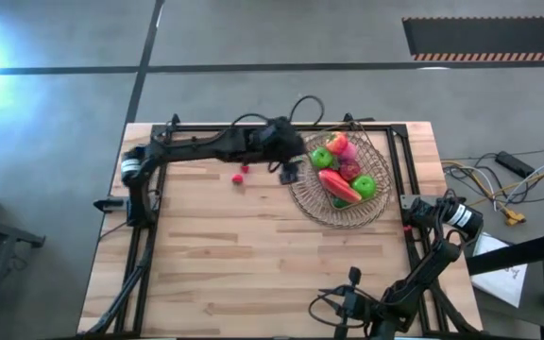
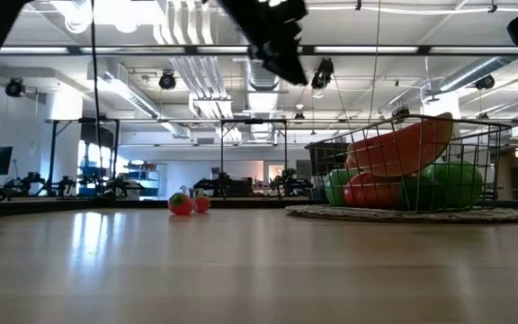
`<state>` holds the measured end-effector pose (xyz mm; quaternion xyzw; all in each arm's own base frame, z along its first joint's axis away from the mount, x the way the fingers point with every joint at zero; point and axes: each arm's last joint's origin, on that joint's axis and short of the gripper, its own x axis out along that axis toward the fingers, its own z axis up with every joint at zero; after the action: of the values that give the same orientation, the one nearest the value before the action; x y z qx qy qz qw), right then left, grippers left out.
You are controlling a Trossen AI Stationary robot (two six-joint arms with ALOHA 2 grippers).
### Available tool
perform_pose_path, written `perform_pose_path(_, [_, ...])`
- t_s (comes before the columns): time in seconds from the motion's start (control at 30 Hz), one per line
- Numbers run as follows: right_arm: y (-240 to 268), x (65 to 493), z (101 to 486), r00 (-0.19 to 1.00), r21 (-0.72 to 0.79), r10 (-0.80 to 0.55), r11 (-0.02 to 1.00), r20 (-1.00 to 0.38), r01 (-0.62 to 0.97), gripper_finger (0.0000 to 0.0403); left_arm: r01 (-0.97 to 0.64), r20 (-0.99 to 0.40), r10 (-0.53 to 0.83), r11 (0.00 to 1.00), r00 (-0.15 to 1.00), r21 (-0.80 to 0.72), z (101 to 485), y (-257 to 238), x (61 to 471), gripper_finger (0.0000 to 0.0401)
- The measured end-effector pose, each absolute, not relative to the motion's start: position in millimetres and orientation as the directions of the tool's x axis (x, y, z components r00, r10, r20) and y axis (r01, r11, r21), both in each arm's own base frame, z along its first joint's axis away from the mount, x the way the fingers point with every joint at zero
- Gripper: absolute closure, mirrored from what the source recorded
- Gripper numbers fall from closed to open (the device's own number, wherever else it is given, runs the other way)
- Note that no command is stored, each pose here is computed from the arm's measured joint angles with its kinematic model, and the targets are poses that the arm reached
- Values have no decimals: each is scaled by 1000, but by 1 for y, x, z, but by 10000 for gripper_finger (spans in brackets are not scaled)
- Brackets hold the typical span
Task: Build produce basket
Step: Put the bottom strawberry into the gold wire basket
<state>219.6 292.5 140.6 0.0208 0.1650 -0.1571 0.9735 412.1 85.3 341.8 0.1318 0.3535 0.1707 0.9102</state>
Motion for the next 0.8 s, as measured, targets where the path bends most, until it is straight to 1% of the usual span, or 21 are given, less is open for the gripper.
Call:
perform_pose_path(0.1, [292,220,141,897,-17,-315,945,-311,326,351,-239,-623,441,892,646,384,326,80,381,147])
perform_pose_path(0.23, [291,221,141,896,-37,-327,942,-301,332,351,-282,-634,442,896,635,342,293,68,333,147])
perform_pose_path(0.33, [289,223,142,894,-60,-344,938,-288,342,351,-300,-626,425,905,654,300,267,53,296,147])
perform_pose_path(0.43, [285,227,142,888,-86,-381,925,-259,371,351,-277,-623,378,926,685,257,242,35,260,147])
perform_pose_path(0.6, [275,238,143,870,-120,-428,904,-243,411,351,-266,-590,294,954,752,136,202,11,214,147])
perform_pose_path(0.7, [269,245,143,858,-138,-452,892,-244,430,351,-286,-548,297,952,782,108,180,7,196,147])
perform_pose_path(0.8, [263,251,142,849,-140,-465,885,-251,444,351,-364,-494,374,923,785,121,159,9,182,147])
